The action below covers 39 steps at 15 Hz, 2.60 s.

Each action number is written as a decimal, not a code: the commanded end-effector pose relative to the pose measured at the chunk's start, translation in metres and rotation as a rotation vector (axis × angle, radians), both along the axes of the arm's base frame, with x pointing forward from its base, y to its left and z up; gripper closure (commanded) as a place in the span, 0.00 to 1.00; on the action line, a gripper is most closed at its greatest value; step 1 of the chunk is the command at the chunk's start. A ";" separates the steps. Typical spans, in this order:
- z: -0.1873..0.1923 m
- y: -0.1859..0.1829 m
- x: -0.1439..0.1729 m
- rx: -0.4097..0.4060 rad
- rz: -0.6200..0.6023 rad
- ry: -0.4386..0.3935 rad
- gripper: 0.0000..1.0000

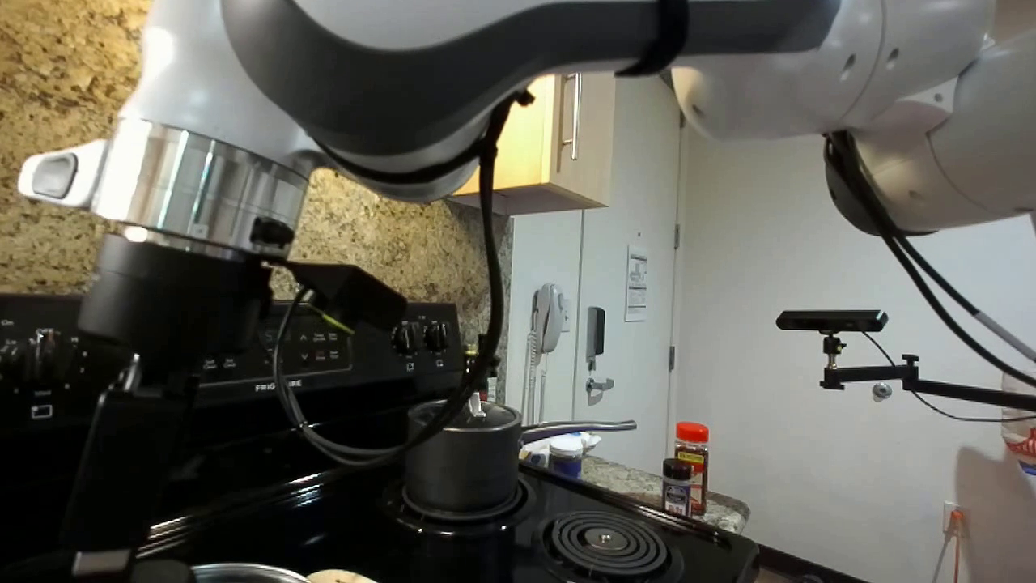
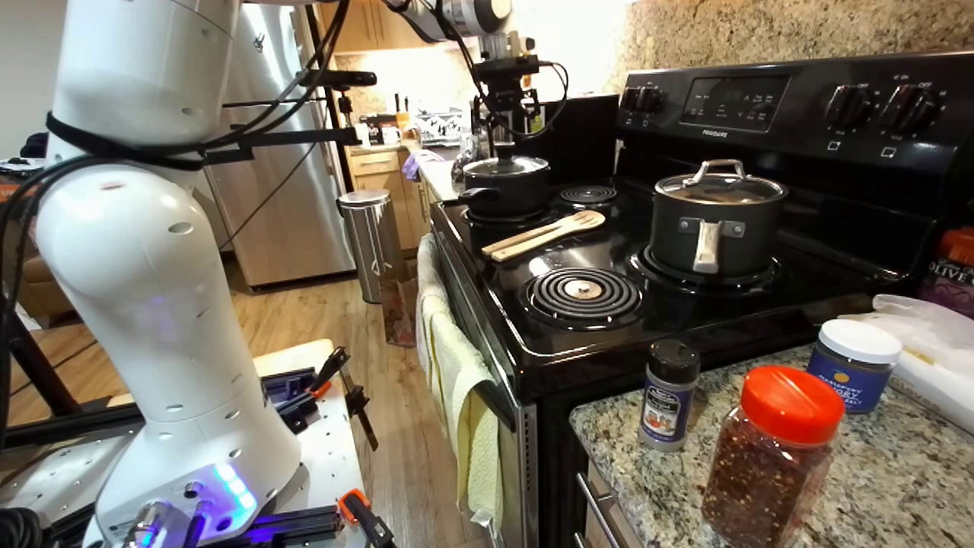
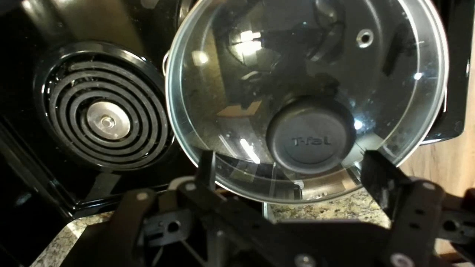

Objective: Remove the cooking stick from the pot, pick up the lid and close the pot

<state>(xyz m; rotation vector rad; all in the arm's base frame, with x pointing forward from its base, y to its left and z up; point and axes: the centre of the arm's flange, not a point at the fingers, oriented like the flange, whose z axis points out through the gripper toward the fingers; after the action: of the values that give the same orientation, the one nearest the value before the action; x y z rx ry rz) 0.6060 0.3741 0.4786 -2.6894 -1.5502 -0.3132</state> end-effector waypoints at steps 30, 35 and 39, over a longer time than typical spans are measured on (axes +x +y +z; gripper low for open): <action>0.108 -0.211 -0.145 0.000 -0.763 -0.227 0.00; 0.112 -0.228 -0.178 -0.121 -0.769 -0.111 0.00; 0.100 -0.234 -0.200 -0.115 -0.772 -0.043 0.00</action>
<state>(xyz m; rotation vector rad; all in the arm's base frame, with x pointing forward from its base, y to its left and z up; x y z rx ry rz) 0.4289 0.1486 0.5878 -3.2989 -0.4519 -0.3375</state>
